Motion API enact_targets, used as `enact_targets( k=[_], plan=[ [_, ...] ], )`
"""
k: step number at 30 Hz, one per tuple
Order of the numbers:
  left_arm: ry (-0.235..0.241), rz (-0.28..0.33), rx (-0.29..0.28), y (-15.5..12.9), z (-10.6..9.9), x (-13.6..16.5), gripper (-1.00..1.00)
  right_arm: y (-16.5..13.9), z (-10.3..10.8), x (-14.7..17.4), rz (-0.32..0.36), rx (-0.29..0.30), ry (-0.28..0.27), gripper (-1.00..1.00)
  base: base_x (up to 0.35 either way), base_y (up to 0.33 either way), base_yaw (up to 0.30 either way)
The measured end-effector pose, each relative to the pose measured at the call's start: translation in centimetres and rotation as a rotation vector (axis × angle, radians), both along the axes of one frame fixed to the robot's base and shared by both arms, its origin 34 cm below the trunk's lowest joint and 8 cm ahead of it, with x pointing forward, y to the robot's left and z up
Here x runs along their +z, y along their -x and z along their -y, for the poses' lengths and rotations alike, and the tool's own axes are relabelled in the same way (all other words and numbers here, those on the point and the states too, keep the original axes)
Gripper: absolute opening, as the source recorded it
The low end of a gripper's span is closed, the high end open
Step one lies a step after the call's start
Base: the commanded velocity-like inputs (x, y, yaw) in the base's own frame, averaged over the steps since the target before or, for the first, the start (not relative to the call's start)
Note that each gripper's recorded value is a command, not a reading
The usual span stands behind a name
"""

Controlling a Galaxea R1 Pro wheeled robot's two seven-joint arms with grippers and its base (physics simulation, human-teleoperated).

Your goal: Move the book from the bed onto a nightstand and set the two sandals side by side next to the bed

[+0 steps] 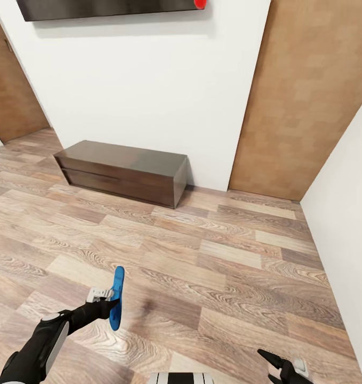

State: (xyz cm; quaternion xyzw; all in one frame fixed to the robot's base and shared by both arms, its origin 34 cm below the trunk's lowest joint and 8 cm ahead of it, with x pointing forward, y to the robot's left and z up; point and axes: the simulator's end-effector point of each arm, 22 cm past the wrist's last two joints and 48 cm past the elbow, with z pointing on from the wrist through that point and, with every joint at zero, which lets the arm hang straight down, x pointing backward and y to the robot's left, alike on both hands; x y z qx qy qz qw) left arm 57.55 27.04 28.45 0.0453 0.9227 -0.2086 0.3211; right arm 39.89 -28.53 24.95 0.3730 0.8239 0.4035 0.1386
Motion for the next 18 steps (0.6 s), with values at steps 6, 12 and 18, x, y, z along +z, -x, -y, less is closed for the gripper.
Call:
enact_targets(
  k=[6,12,18],
  plan=[
    [0.001,0.023,-0.002,-0.5,0.1,1.2,-1.00,2.0,0.1,-1.0,-0.054,-0.027,-0.015,1.00,0.000,0.000,0.000],
    [0.002,0.047,-0.003,-1.0,0.3,2.5,-1.00,1.1,0.2,0.0,-0.022,-0.027,-0.017,1.00,0.000,0.000,0.000],
    [0.002,0.067,-0.004,-1.1,0.3,3.6,-1.00,-2.2,0.0,2.8,0.093,0.017,0.016,1.00,0.000,0.000,0.000]
  ],
)
